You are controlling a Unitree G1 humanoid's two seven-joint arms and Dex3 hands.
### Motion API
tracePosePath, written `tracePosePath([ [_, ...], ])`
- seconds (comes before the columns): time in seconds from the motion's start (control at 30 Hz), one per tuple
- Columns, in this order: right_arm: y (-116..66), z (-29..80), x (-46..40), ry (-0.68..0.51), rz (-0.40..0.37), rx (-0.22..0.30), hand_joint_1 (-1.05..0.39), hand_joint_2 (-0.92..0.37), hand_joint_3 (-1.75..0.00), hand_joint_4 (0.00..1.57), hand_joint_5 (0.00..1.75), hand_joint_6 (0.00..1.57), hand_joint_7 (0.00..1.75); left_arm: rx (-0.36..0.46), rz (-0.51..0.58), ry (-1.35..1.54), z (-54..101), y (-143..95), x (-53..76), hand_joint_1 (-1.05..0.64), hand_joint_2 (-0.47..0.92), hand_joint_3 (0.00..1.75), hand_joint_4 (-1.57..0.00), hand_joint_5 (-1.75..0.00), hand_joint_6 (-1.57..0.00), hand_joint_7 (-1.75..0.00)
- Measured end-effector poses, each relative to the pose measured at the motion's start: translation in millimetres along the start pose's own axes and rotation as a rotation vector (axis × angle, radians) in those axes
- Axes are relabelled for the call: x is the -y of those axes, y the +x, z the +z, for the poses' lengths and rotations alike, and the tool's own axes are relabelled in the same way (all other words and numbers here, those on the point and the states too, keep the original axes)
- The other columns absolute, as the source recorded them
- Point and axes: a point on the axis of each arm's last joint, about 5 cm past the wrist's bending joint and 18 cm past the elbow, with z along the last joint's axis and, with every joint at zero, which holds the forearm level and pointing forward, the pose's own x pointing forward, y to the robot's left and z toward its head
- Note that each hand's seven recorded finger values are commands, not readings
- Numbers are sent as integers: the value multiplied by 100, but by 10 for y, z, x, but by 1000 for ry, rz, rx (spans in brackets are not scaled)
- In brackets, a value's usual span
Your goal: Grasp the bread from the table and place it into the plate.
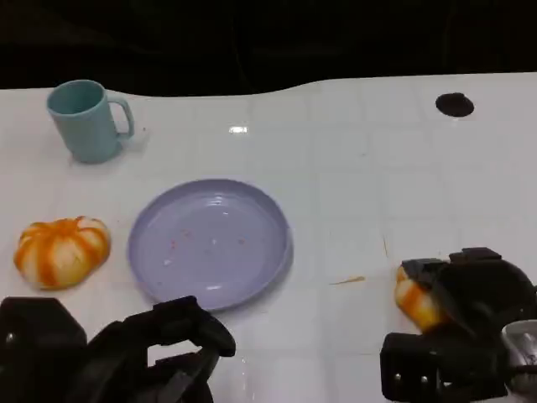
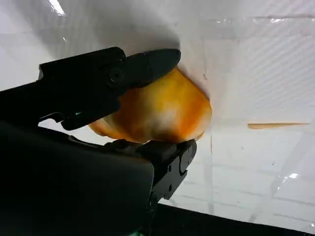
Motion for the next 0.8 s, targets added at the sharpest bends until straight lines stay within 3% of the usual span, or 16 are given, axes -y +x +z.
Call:
tracePosePath([
  [0.03, 8, -5, -25, 11, -26, 5, -37, -92, -10, 80, 36, 98, 16, 0, 0, 0, 0, 0, 0, -33, 78, 79, -67, -175, -61, -145],
  [0.1, 18, -27, -87, 29, -99, 20, -31, -92, -8, 81, 79, 109, 15, -1, 0, 0, 0, 0, 0, -33, 78, 79, -67, -175, -61, -145],
  [0.13, 21, -39, -118, 38, -136, 30, -24, -92, -8, 82, 123, 119, 19, -2, 0, -1, 0, 0, 0, -33, 78, 79, -67, -175, -61, -145],
  [0.17, 23, -49, -144, 55, -172, 41, -19, -91, -9, 83, 148, 111, 55, -2, 0, -1, 0, 0, 0, -33, 78, 79, -67, -175, -61, -145],
  [0.2, 26, -60, -166, 72, -203, 52, -15, -90, -13, 87, 161, 95, 104, -2, 0, -2, 0, 0, 0, -33, 78, 79, -67, -175, -61, -145],
  [0.23, 28, -70, -185, 95, -230, 64, -13, -88, -18, 90, 169, 81, 141, -2, 1, -2, 0, -1, -1, -33, 78, 79, -67, -175, -61, -144],
  [0.3, 37, -85, -204, 126, -264, 83, -14, -77, -34, 91, 173, 73, 164, -3, 1, -2, 1, 0, -2, -33, 77, 79, -67, -175, -62, -144],
  [0.33, 43, -88, -205, 135, -271, 90, -14, -64, -59, 90, 174, 72, 164, -3, 1, -2, 1, 0, -2, -33, 77, 79, -67, -175, -62, -144],
  [0.43, 62, -98, -199, 135, -279, 105, -17, -48, -86, 90, 175, 78, 148, -4, 1, -1, 1, 0, -2, -34, 78, 79, -67, -175, -62, -143],
  [0.57, 75, -92, -179, 132, -294, 116, -17, -44, -88, 91, 175, 85, 131, -4, 1, -1, 0, 0, -2, -33, 78, 78, -66, -175, -62, -143],
  [0.67, 79, -87, -175, 136, -311, 120, -18, -43, -87, 90, 175, 96, 93, -4, 1, -1, 0, 0, -1, -33, 78, 78, -67, -175, -62, -143],
  [0.7, 82, -85, -171, 137, -312, 121, -18, -43, -88, 90, 175, 98, 91, -5, 1, -1, 0, 0, -1, -33, 78, 78, -67, -175, -62, -143],
  [0.73, 85, -83, -167, 138, -314, 122, -17, -41, -91, 90, 175, 92, 110, -5, 1, -1, 0, 1, 0, -33, 78, 79, -67, -175, -62, -143],
  [0.8, 87, -81, -162, 144, -316, 123, -15, -39, -95, 91, 175, 86, 132, -5, 0, -1, 0, 2, 1, -34, 78, 78, -66, -175, -62, -143],
])
